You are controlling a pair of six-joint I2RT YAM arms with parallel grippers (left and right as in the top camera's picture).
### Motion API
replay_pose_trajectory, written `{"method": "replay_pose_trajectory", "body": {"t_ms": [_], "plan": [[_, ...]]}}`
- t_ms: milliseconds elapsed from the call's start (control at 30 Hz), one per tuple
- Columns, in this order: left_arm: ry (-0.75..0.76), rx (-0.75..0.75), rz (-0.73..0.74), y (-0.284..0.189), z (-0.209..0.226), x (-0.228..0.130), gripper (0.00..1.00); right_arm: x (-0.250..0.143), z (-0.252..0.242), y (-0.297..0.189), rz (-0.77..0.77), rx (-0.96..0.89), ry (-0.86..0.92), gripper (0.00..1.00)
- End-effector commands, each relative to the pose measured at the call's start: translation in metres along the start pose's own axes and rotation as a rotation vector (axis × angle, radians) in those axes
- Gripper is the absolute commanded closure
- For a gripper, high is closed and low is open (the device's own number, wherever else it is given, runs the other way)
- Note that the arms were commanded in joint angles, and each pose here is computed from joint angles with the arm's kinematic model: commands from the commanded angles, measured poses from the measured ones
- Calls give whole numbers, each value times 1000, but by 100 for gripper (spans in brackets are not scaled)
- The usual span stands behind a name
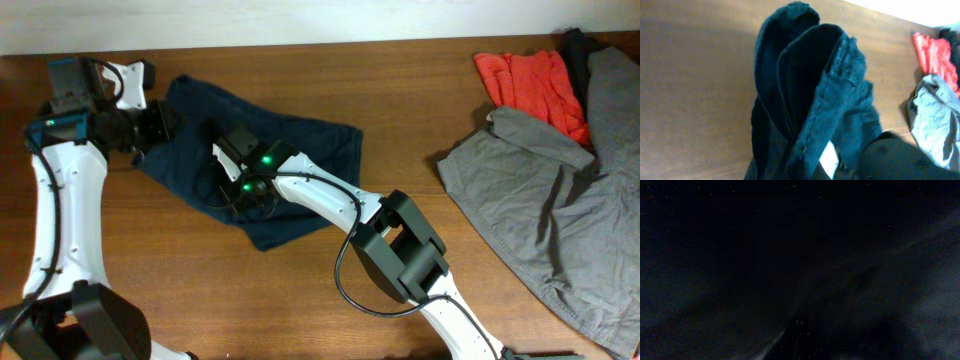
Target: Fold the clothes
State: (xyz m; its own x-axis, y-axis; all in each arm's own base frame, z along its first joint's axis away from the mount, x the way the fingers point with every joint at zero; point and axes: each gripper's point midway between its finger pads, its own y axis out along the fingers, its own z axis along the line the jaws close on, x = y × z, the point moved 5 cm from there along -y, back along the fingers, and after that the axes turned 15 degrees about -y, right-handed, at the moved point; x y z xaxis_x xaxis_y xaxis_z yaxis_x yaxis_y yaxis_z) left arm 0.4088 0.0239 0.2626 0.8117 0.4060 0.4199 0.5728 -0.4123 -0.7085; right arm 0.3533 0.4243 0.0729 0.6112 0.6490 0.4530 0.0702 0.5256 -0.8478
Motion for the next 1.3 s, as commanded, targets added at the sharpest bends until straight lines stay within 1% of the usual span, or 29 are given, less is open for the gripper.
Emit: {"method": "replay_pose_trajectory", "body": {"t_ms": [0,200,300,467,567,633,700,833,933,1200,1267], "plan": [[43,-54,-61,-27,-26,12,100,0,4,8,0,-8,42,96],[20,-34,-28,-26,-23,5,100,2,0,7,-10,-34,39,96],[23,-31,-27,-25,-24,5,100,5,-11,-6,-18,-73,48,96],[50,35,-27,-17,-27,2,100,17,-44,-62,-67,-171,78,96],[80,37,-13,-7,-36,-2,100,17,-68,-104,-84,-220,118,95],[98,28,2,1,-43,-5,100,8,-87,-126,-69,-257,166,96],[115,50,12,10,-47,-8,100,-7,-109,-145,-30,-291,228,96],[143,103,59,37,-49,-18,100,-44,-140,-162,91,-300,328,96],[161,110,104,60,-52,-26,100,-67,-155,-170,171,-297,352,96],[217,91,225,120,-69,-59,100,-86,-167,-182,229,-292,389,96],[206,103,234,134,-72,-64,100,-89,-167,-183,240,-290,396,96]]}}
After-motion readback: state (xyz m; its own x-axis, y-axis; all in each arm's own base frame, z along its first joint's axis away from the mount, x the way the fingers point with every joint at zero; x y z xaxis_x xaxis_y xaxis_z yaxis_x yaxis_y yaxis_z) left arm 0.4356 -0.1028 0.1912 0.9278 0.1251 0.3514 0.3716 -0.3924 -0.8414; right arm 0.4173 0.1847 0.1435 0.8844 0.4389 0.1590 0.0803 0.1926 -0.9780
